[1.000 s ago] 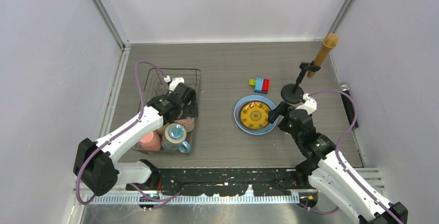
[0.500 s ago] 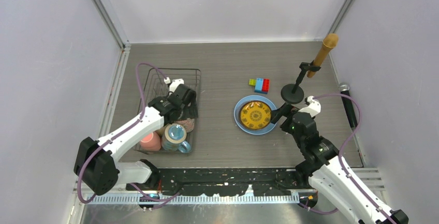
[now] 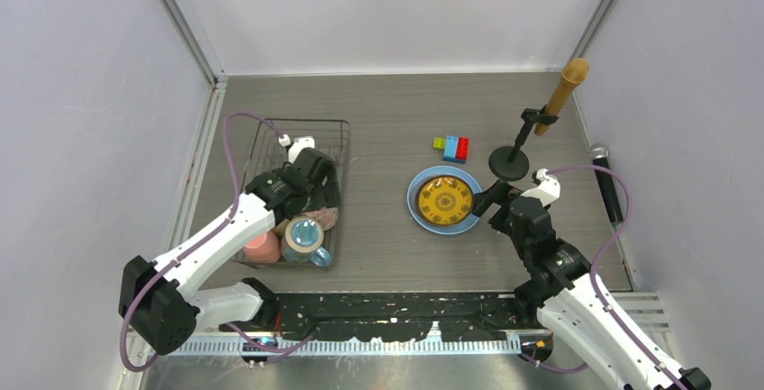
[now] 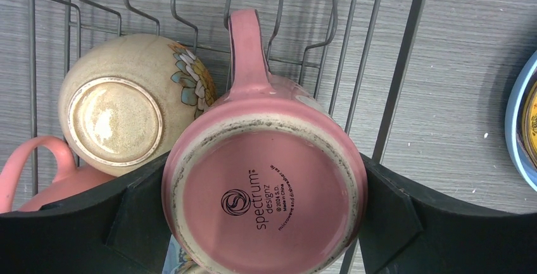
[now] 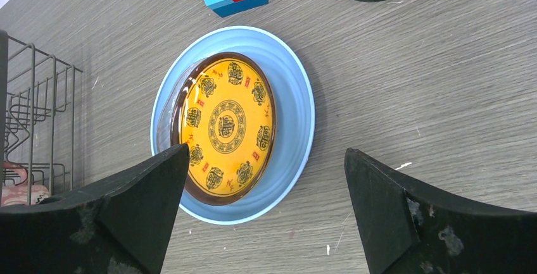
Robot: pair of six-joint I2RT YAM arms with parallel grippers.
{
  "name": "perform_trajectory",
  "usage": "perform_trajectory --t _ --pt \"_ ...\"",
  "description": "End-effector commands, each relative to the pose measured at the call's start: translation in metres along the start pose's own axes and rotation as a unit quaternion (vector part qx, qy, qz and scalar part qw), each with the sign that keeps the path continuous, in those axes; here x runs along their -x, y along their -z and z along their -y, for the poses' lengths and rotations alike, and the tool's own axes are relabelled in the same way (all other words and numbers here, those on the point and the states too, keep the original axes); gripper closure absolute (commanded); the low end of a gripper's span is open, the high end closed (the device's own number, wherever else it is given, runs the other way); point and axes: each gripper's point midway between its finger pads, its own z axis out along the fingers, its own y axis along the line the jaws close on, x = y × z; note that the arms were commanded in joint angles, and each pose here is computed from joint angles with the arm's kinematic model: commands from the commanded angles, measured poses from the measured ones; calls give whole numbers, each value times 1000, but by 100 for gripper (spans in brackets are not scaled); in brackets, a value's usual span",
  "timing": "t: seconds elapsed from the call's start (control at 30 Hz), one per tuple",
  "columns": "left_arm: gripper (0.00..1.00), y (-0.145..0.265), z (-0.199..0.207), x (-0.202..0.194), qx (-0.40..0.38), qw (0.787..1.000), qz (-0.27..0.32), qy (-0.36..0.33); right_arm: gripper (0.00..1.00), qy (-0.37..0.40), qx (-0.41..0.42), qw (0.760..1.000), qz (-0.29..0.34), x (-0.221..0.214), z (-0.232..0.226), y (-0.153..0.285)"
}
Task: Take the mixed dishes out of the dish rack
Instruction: Pick up the cup from the dish rack.
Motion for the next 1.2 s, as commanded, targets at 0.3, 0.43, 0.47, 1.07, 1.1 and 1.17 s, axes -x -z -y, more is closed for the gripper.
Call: perform_trajectory --t 0.3,0.43,0.47,1.07,1.1,1.17 --pt "60 40 18 71 -49 992 113 27 0 -10 -3 1000 22 9 0 -2" --pt "62 45 21 80 -54 990 125 27 0 -9 -6 1000 24 9 1 -2" --pt "63 47 21 82 -56 990 129 27 0 -9 -6 1000 24 9 1 -2" --pt "79 91 12 128 -60 974 215 40 0 -10 4 1000 28 11 -1 1" --pt "82 93 10 128 -60 973 219 43 0 -10 6 1000 28 11 -2 1" --pt "87 98 6 126 -64 971 224 53 0 -11 11 999 29 12 -3 1"
